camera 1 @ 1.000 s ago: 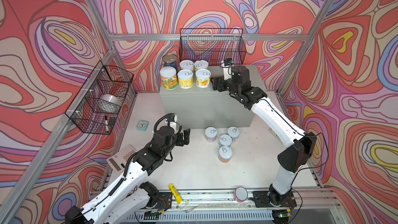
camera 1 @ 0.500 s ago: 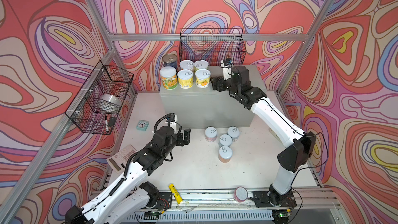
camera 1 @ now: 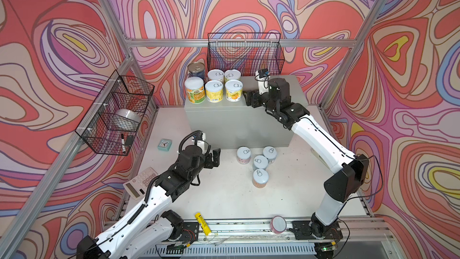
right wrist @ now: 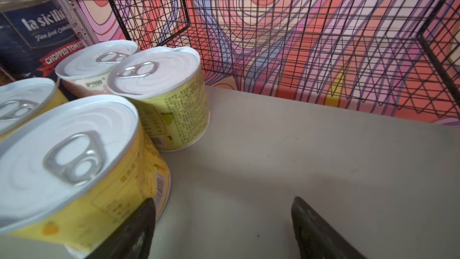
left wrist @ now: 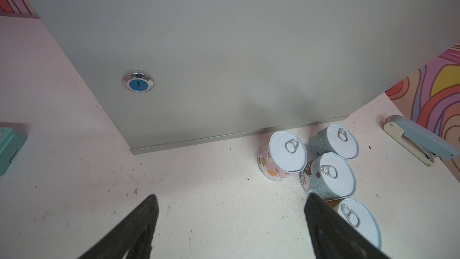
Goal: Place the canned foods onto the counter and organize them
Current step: 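Draw the right gripper back from the can row toward the table, then lower the open right gripper around the orange-labelled can nearest the robot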
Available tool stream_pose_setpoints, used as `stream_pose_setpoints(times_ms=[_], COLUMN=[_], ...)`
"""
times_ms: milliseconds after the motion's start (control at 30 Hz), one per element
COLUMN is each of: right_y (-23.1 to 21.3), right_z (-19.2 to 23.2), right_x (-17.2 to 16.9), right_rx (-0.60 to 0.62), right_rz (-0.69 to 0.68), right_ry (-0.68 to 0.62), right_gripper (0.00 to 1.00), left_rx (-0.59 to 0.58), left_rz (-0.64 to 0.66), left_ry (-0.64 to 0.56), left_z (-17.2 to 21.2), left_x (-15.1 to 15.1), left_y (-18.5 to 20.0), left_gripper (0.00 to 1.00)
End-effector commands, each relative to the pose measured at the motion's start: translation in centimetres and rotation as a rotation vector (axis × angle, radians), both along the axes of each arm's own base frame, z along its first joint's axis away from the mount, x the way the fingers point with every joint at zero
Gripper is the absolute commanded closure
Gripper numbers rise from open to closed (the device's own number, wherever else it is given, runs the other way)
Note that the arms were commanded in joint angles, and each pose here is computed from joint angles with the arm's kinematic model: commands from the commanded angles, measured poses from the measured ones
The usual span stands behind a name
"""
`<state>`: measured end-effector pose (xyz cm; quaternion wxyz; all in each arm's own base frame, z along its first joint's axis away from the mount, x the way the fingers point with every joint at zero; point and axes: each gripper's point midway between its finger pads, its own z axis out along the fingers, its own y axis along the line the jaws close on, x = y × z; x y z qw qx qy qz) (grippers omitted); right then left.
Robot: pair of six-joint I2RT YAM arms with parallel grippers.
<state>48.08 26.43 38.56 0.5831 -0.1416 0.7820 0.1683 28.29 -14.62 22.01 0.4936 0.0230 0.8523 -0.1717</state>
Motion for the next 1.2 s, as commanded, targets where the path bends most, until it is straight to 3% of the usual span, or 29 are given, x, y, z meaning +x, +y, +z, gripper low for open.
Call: stream_pose_setpoints(times_ms=[0,267,400,700,833,1033,1167], right_y=[0.7,0.8,-0.4,-5.2,-5.6,-5.7,-5.6], right_z=[-0.9,-1.1,0.2,3.2,0.2,-7.0,-12.5], right_x=[-1.3,-1.3,-1.7,-8.3,-12.6,-18.4,-22.2], right_rx=[-0.010,-0.015,-0.021,-0.038,-0.096,-0.079,-0.139], right_rz=[0.038,0.039,-0.008,-0.062,-0.046,-0.006,-0.004], right_ry=[0.036,0.043,0.021,0.011,0.058,0.220,0.292], right_gripper=[0.12,0.13,0.12,0.13,0.12,0.11,0.09], left_rx=[-0.019,-0.019,-0.023,-0.038,-0.061,-0.094,-0.107], left_rz=[0.000,0.000,0.009,-0.034,-0.080,-0.155,-0.179], left_ry=[0.000,0.000,-0.001,0.018,0.047,0.057,0.031], left_z=[-0.2,-0.3,-0.4,-1.2,-1.8,-2.6,-3.0], left_x=[0.2,0.3,0.2,-0.5,-1.1,-2.1,-2.4], left_y=[-0.2,-0.3,-0.1,-0.6,-1.4,-3.0,-3.4], left_gripper=[0.07,0.07,0.01,0.00,0.00,0.00,0.02])
